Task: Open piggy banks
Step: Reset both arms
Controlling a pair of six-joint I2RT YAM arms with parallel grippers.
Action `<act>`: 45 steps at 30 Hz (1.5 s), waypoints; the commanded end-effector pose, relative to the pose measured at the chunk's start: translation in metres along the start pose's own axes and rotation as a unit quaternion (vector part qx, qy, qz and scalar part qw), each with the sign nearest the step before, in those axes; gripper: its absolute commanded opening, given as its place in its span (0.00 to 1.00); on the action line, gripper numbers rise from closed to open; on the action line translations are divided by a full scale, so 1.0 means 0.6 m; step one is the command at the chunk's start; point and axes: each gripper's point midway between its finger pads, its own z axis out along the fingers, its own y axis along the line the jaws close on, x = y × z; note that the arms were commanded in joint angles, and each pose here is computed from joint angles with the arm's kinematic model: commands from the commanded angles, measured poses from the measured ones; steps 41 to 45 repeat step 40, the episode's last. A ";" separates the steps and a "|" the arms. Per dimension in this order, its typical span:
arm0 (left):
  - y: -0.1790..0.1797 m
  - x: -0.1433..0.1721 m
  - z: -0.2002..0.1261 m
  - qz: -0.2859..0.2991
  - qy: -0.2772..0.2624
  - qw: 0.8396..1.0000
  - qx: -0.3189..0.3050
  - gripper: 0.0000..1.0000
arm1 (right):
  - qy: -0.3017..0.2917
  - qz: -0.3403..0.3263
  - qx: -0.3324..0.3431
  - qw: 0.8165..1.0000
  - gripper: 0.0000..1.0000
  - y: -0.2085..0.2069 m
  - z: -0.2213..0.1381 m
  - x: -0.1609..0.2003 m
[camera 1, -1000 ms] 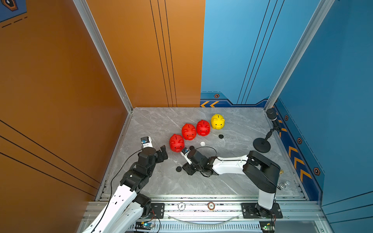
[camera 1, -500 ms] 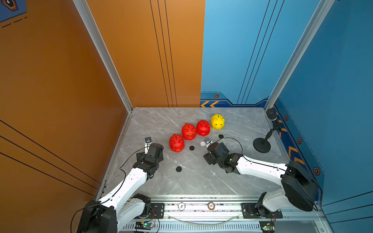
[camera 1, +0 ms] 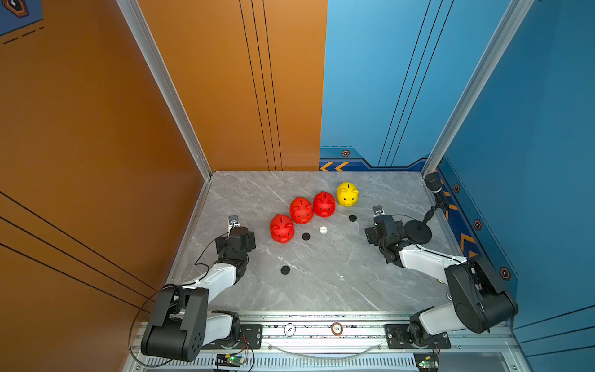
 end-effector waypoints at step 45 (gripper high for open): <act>-0.085 -0.037 0.052 0.024 -0.085 0.989 0.120 0.98 | -0.134 0.189 -0.043 0.972 0.99 -0.085 0.030 -0.011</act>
